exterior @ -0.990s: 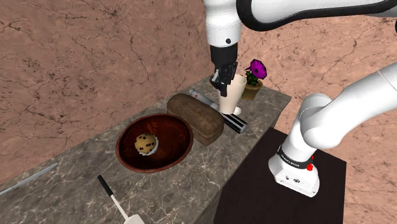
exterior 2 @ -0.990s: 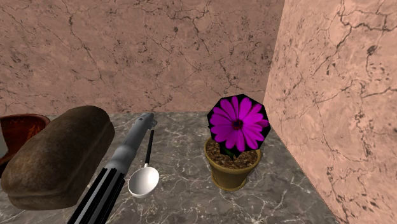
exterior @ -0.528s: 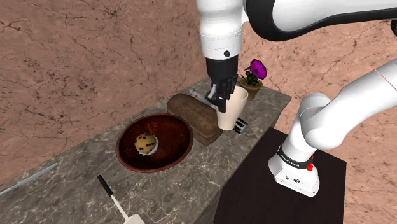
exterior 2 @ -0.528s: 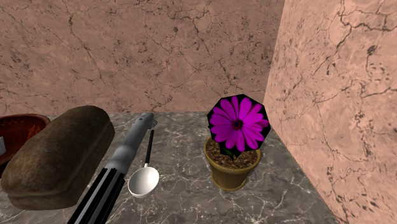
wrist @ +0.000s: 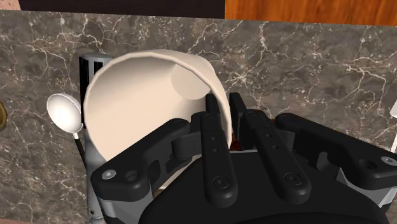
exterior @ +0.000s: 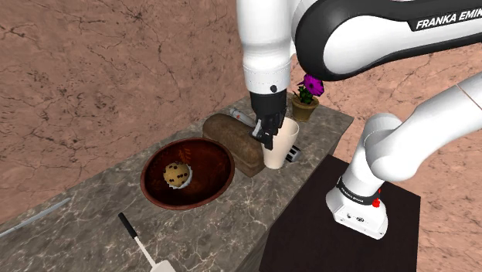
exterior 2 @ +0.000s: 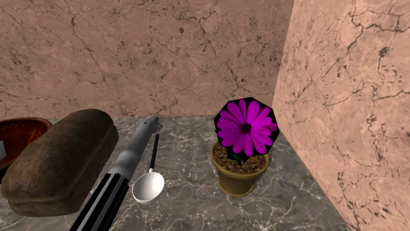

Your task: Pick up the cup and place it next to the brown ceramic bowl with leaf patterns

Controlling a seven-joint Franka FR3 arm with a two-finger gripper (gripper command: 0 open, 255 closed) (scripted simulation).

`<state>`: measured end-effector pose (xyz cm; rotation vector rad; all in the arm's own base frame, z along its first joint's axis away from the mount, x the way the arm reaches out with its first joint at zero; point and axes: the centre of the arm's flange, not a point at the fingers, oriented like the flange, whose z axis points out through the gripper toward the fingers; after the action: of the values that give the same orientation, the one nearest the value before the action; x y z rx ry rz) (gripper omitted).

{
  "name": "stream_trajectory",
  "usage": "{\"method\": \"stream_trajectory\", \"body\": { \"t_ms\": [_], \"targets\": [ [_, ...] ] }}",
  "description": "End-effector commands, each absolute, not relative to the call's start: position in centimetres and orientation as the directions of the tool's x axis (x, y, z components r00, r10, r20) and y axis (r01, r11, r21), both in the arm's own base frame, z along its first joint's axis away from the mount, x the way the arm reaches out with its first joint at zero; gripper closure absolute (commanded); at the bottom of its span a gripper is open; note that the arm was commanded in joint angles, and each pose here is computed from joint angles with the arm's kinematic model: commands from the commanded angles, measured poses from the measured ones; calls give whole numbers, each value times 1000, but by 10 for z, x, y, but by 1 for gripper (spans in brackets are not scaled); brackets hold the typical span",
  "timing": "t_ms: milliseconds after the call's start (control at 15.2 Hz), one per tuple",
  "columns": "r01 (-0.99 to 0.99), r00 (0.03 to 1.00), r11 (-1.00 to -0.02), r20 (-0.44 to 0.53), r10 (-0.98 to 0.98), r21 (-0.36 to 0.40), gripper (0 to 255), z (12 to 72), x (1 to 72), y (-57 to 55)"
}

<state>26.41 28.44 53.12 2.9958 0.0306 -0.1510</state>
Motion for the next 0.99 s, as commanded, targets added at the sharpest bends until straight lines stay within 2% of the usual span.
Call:
{"method": "stream_trajectory", "body": {
  "t_ms": [0, 924],
  "targets": [
    [27, 995, -990, -101, 13, 140, 255, 520, 264, 285],
    [27, 995, -990, -101, 13, 140, 255, 446, 264, 285]
  ]
}}
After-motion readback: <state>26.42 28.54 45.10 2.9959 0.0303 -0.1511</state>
